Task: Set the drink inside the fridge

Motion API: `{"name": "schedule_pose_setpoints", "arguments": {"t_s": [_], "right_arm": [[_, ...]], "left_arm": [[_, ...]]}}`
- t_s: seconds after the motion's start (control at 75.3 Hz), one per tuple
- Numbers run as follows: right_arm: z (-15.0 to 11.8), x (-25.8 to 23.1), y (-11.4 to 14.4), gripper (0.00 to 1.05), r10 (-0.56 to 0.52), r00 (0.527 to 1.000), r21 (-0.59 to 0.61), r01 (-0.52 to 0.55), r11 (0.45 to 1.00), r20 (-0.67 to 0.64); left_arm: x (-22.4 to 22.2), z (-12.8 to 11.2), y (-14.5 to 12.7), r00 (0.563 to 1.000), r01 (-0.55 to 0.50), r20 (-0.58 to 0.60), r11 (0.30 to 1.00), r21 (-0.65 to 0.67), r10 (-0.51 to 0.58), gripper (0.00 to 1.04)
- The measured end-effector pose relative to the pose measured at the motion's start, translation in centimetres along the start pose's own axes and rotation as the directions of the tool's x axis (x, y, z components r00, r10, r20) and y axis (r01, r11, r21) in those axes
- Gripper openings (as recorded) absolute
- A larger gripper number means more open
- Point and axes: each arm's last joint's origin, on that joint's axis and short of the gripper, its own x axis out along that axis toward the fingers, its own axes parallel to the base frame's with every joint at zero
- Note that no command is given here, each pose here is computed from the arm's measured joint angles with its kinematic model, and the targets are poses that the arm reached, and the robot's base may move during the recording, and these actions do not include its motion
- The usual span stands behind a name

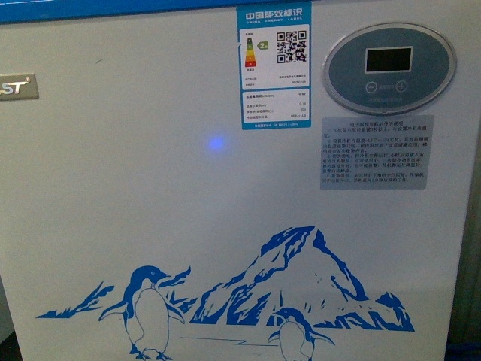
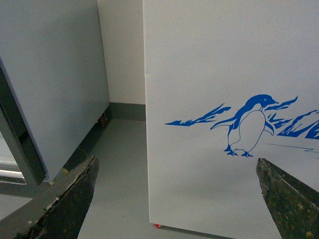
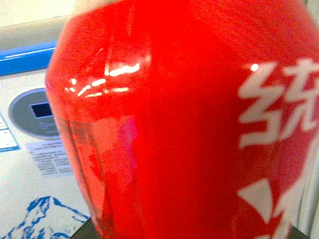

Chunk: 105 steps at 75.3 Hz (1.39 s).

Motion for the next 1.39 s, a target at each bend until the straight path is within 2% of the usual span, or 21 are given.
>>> {"name": "schedule_pose_setpoints", "arguments": {"t_s": [0.332,1.394], "right_arm": [[-1.01,0.17,0.10,0.36,-0.005,1.000,-0.032,0.005,0.999,-0.014],[-0.95,0.10,0.08,0.35,-0.006,1.000,-0.031,0.006,1.000,-0.009]], "left_arm": [[0.00,0.00,0.00,1.000,0.000,0.000,1.000,0.000,0.000,0.97],[0.00,0.00,0.00,1.000,0.000,0.000,1.000,0.000,0.000,0.97]]}}
